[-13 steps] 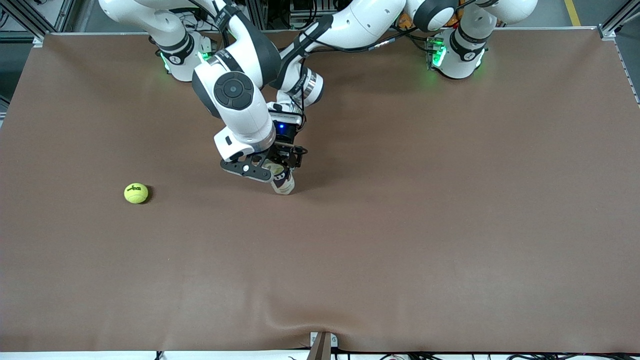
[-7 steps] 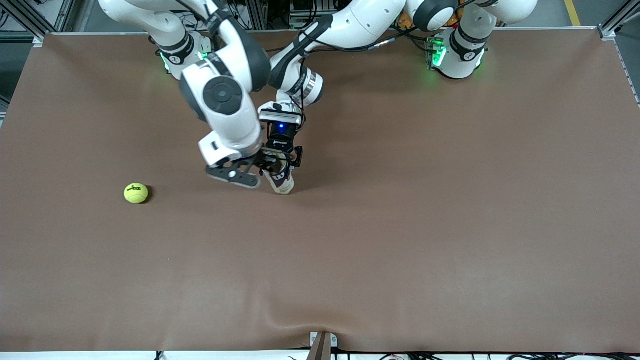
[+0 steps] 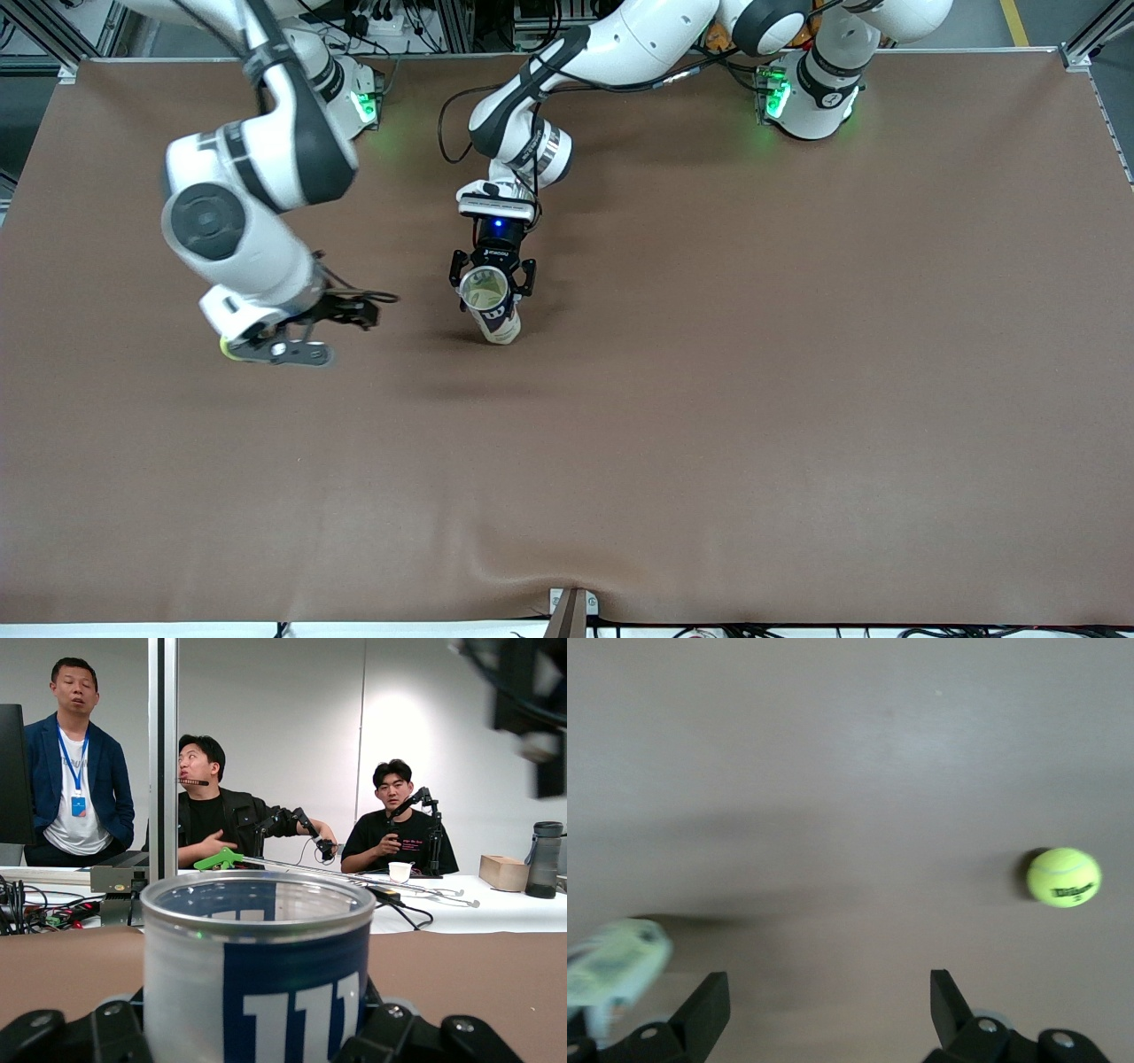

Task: Insert tennis ball vertically with right arm
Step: 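Move the right gripper to the Wilson ball on the table, then grasp the Wilson ball with the right gripper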

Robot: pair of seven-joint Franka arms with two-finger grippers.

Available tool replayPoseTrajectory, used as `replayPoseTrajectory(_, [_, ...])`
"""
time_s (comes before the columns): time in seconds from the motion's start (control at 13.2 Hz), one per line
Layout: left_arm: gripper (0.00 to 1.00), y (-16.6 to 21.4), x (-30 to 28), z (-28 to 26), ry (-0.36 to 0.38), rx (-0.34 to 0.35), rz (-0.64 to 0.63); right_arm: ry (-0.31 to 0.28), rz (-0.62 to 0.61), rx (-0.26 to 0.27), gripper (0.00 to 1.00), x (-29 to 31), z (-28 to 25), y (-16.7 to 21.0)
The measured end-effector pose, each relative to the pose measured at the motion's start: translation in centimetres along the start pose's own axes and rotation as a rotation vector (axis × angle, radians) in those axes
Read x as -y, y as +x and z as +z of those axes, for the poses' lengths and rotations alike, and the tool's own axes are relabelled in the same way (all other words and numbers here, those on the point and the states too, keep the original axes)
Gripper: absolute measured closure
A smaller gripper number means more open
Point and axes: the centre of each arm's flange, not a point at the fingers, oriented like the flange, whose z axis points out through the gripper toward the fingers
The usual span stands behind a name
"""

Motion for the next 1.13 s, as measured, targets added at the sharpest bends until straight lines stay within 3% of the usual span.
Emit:
replayPoseTrajectory(0.23, [0.21, 0.0, 0.0, 0.0, 0.000, 0.001, -0.001, 0.010, -0.068, 0.041, 0.00, -8.3, 3.2, 1.3])
replayPoseTrajectory(0.45, [0.21, 0.0, 0.0, 0.0, 0.001, 0.001, -0.001, 0.036, -0.125, 0.016, 0.00, -17.5, 6.9, 1.9])
replayPoseTrajectory(0.6, [0.21, 0.0, 0.0, 0.0, 0.001, 0.001, -0.001, 0.056, -0.132, 0.028, 0.00, -22.5, 10.0, 1.6])
replayPoseTrajectory(0.83, [0.21, -0.1, 0.0, -0.1, 0.001, 0.002, 0.000, 0.137, -0.134, 0.065, 0.00, -26.0, 15.0, 1.5])
replayPoseTrajectory(1.13, [0.21, -0.1, 0.0, -0.1, 0.001, 0.002, 0.000, 0.182, -0.105, 0.077, 0.00, -26.6, 20.3, 2.1])
